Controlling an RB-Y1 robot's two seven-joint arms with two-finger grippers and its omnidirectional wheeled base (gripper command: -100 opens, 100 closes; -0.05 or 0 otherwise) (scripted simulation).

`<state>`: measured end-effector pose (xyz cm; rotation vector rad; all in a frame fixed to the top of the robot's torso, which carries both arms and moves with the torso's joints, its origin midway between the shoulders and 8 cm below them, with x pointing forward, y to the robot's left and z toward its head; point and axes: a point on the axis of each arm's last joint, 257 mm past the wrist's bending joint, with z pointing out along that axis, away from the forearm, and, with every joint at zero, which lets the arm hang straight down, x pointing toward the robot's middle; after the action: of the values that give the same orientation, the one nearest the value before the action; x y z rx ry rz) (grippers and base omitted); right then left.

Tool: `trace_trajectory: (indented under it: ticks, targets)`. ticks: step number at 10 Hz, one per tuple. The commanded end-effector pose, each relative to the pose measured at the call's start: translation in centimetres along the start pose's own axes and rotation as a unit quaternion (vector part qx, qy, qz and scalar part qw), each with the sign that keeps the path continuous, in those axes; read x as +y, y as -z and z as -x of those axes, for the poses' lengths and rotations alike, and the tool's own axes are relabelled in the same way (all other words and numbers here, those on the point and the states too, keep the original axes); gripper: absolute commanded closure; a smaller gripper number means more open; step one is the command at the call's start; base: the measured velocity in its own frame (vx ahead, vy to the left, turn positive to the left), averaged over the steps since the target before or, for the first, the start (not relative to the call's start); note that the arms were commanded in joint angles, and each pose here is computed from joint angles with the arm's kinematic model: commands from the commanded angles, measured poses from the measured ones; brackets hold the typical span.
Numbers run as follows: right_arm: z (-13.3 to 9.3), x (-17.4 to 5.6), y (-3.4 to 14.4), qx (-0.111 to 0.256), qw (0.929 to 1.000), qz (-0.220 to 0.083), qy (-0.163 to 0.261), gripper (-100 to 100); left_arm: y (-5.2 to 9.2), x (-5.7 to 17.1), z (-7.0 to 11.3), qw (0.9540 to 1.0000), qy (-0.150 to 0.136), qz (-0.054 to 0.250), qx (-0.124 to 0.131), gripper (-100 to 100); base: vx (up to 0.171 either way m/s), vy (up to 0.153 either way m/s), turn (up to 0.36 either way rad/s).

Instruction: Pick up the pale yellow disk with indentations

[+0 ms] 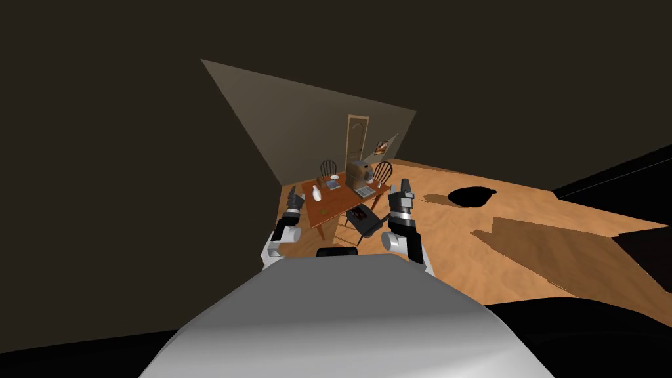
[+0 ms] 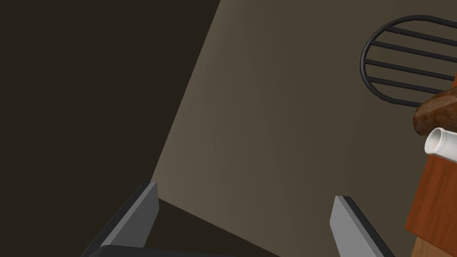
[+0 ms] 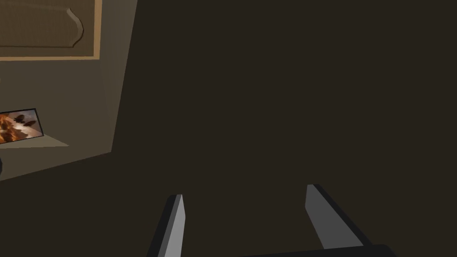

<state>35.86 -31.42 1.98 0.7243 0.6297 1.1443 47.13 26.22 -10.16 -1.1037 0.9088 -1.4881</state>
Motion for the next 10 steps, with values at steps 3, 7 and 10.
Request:
trace_trajectory:
  ticks: [3,7,10]
  targets:
    - [0.0,0.0,0.0,0.000,1.0000,0.000,0.000,0,-1.2,4.3,0.8,0.9981,0.019,0.058,-0.008,-100,0.013,0.044,-0.279]
    - [0.0,0.0,0.0,0.000,1.0000,0.000,0.000,0,-2.9,8.7,1.6,0.9913,0.043,0.123,-0.020,-100,0.002,0.036,-0.282]
    - [0.0,0.0,0.0,0.000,1.0000,0.000,0.000,0,-2.6,12.6,2.7,0.9821,0.050,0.179,-0.034,-100,0.007,0.042,-0.173]
